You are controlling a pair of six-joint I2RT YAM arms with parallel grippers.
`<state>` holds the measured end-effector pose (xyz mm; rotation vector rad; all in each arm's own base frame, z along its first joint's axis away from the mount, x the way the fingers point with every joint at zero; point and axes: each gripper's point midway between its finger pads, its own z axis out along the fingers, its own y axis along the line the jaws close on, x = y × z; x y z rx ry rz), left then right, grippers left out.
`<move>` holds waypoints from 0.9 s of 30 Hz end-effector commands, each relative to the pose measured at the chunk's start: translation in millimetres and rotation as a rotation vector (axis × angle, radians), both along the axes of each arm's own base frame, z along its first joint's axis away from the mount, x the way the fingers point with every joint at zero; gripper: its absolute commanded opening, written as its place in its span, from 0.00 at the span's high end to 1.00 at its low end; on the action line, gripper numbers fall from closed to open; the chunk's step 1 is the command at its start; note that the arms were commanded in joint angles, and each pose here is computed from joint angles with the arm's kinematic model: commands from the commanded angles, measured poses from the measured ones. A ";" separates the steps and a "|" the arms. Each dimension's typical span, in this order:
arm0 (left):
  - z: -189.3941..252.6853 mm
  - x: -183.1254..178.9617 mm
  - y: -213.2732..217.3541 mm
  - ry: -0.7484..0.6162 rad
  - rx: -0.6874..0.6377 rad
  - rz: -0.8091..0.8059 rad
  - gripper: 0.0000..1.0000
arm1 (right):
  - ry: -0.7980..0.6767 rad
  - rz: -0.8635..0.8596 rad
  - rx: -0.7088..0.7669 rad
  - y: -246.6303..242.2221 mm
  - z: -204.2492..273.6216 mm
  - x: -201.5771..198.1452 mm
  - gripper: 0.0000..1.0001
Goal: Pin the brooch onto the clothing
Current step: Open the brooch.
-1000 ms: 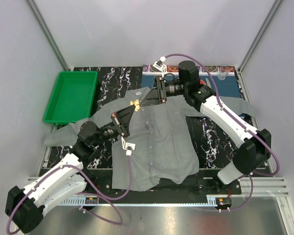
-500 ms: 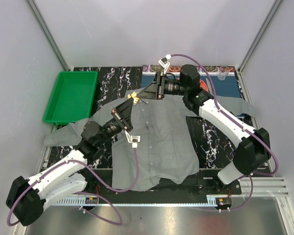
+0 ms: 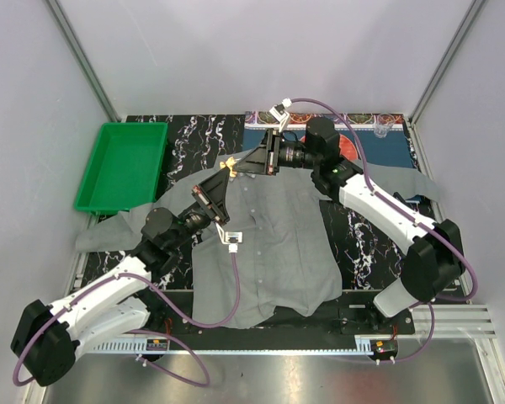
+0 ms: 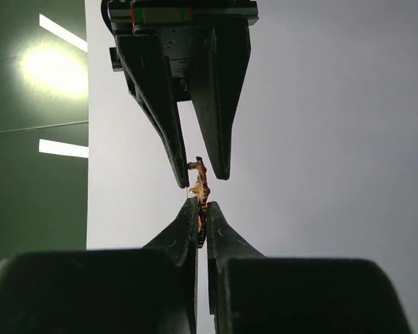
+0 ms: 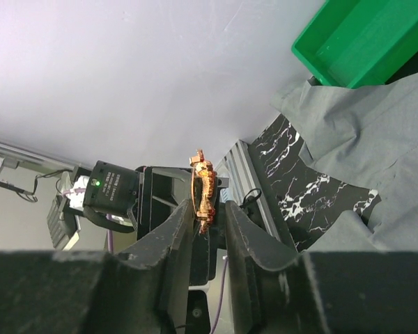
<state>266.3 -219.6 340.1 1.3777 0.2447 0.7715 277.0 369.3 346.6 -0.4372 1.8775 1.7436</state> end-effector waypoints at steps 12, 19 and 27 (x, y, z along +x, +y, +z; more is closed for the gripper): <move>29.0 -2.3 8.1 -0.046 -0.070 0.030 0.64 | -0.113 0.007 0.031 -5.3 27.1 -12.2 1.00; 21.3 -10.5 16.4 0.018 -0.068 0.028 0.66 | -0.162 0.097 0.009 -9.8 24.1 -27.3 1.00; 21.0 -29.5 8.2 -0.003 -0.035 -0.068 0.62 | -0.154 0.182 0.009 -9.4 26.8 -37.4 1.00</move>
